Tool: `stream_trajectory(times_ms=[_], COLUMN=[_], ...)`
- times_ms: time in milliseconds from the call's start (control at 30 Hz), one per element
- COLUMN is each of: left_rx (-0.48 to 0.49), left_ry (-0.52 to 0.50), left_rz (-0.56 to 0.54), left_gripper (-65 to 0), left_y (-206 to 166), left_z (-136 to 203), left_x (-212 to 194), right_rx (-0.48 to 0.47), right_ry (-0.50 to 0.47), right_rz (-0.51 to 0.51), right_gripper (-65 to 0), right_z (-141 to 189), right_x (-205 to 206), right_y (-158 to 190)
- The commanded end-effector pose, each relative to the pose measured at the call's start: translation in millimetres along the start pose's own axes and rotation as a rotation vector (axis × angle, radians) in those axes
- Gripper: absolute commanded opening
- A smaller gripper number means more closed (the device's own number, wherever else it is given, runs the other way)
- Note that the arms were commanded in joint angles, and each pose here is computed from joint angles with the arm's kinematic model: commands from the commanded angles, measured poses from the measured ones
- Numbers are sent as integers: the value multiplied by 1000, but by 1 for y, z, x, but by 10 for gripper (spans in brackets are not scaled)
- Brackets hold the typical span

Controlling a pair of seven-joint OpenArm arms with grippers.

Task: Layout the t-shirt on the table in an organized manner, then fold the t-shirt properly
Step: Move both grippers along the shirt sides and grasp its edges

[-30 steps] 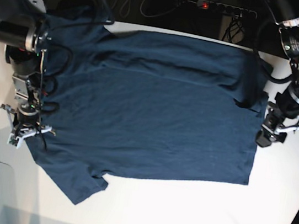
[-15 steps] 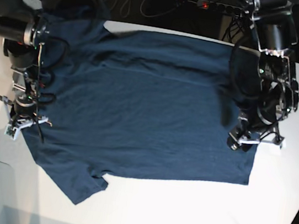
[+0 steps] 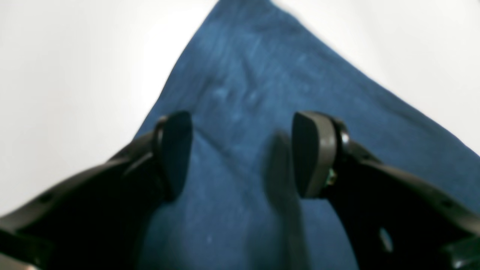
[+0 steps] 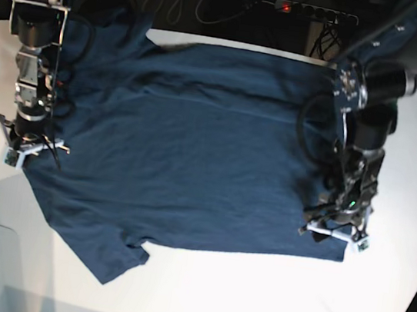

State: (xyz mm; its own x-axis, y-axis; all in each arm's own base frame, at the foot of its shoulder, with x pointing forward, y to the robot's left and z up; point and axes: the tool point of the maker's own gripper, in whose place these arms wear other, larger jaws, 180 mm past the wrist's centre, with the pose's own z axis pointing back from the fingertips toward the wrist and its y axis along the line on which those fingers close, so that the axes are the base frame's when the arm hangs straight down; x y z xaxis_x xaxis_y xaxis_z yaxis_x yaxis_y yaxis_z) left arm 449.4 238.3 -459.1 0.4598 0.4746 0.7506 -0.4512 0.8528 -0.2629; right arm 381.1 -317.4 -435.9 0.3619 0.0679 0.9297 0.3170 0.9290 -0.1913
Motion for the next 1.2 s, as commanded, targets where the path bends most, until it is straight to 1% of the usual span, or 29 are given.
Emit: stream_trajectory(times_ms=[0,100,200,333,400,500,600,633,700,733,800,933,1067,1167], left_rx=[-15,-34,-51,-73,-65,-54,-25,-20,2,2,10,36,50,62], left_ry=[-47,-116,-228,-297,-307,-250,-177,-181,-157,-153,-166,-158,-114,-57], left_rz=[-12,-39,-85,-111,-111,-106,-123,-129,-150,-155,-167,-195,-204,-206], left_gripper=[-242,-242,-242,-242,-242,-242,-242,-242,-242,-242,-242,-241,-241,-241], left_y=[-12,-30,-42,-60,-55,-49,-28,-24,-7,-6,0,17,26,35], left_z=[-5,-10,-9,-6,-6,-8,-9,-6,0,5,18,42,43,39], left_x=[24,44,86,131,140,134,103,102,85,81,84,85,68,45], right_rx=[-15,-1,9,11,12,11,11,12,12,12,12,16,20,21], right_ry=[-73,-104,-116,-105,-97,-93,-93,-94,-94,-94,-94,-87,-83,-72], right_rz=[9,25,35,41,44,47,47,45,45,45,44,35,27,32], right_gripper=[-650,-650,-650,-650,-650,-650,-650,-650,-650,-650,-650,-650,-650,-650], right_z=[-1,14,25,31,34,35,35,34,34,34,35,36,37,40], right_x=[22,24,22,15,10,9,9,9,9,9,9,6,4,-2], right_y=[-9,-10,-10,-11,-12,-14,-14,-13,-13,-13,-12,-8,-4,-5])
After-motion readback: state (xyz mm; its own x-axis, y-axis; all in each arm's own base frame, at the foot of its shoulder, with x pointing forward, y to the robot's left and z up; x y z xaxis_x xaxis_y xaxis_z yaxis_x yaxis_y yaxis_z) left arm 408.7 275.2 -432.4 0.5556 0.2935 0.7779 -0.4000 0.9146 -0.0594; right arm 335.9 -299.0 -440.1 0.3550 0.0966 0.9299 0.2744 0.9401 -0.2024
